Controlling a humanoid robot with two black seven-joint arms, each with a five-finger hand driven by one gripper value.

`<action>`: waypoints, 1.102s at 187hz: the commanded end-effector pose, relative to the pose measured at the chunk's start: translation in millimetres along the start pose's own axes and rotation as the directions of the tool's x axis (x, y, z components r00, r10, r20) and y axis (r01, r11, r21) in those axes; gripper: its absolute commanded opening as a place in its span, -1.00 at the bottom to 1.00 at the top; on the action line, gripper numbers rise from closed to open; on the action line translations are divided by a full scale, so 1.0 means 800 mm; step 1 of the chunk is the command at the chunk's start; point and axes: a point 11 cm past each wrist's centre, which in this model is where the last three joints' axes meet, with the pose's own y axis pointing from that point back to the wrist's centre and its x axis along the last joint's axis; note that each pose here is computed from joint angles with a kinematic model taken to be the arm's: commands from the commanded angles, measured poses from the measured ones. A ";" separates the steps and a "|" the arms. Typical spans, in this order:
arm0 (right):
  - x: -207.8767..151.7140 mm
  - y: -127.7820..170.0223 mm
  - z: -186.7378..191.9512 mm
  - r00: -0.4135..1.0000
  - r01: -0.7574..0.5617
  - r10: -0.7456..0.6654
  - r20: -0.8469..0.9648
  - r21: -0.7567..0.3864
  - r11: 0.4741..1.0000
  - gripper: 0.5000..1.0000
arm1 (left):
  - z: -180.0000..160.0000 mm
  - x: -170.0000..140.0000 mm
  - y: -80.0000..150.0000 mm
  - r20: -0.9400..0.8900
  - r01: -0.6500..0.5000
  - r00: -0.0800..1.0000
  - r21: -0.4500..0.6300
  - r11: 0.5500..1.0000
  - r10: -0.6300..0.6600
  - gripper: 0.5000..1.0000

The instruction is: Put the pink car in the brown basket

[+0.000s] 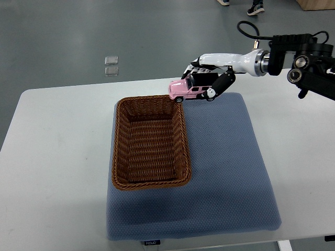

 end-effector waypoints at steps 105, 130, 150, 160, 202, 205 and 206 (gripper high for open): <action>-0.124 -0.143 -0.061 0.983 0.179 -0.177 -0.048 0.034 0.983 -1.00 | 0.001 0.000 0.000 0.000 0.001 1.000 -0.002 1.000 -0.001 1.00; -0.131 -0.147 -0.059 0.985 0.171 -0.169 -0.039 0.034 0.985 -0.88 | 0.001 0.000 0.000 0.000 0.001 1.000 -0.002 1.000 -0.001 1.00; -0.131 -0.146 -0.057 0.986 0.167 -0.166 -0.032 0.037 0.985 0.08 | 0.001 0.000 0.000 0.000 0.001 1.000 -0.002 1.000 -0.001 1.00; -0.130 -0.145 -0.055 0.986 0.166 -0.165 -0.030 0.035 0.986 0.35 | 0.001 0.000 0.000 0.000 -0.001 1.000 -0.001 1.000 0.001 1.00; -0.108 -0.135 -0.045 0.992 0.126 -0.126 0.000 0.028 0.992 0.64 | 0.001 0.000 0.000 0.002 -0.001 1.000 -0.001 1.000 0.001 1.00; -0.104 -0.133 -0.042 0.993 0.120 -0.120 0.002 0.024 0.992 0.64 | 0.001 0.000 0.000 0.002 -0.001 1.000 -0.001 1.000 0.001 1.00; -0.101 -0.131 -0.041 0.993 0.114 -0.114 0.006 0.025 0.993 0.64 | 0.001 0.000 0.000 0.002 -0.001 1.000 -0.001 1.000 0.001 1.00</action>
